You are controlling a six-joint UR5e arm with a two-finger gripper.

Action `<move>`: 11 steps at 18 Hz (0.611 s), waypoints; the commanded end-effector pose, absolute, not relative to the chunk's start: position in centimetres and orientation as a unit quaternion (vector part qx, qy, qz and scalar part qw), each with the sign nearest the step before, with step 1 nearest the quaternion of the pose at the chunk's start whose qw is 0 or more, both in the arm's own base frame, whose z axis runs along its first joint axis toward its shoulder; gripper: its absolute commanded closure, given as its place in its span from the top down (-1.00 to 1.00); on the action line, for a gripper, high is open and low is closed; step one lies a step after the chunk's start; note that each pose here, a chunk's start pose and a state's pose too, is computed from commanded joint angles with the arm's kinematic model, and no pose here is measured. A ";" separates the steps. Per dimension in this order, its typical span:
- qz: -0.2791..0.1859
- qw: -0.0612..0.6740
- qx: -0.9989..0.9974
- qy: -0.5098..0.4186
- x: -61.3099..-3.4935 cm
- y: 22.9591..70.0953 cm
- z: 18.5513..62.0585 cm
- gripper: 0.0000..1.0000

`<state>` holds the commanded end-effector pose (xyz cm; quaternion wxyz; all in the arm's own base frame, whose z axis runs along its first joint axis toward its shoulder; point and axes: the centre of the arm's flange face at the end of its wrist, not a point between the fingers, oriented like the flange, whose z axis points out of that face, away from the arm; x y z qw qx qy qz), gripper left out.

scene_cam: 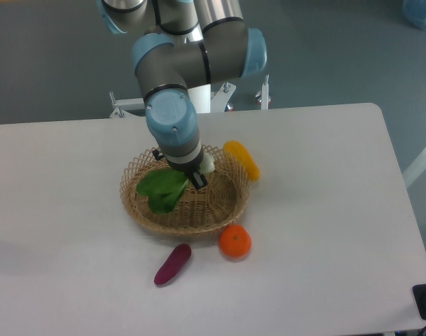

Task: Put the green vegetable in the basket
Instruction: 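Lower the bok choy into the basket and open the gripper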

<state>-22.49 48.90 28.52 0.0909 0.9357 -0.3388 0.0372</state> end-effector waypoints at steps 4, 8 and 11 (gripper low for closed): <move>0.042 0.094 0.933 -0.345 -21.9 49.0 27.9 0.00; 0.044 0.098 0.931 -0.348 -21.6 49.2 27.5 0.83; 0.033 0.091 0.933 -0.345 -21.8 49.3 28.7 0.98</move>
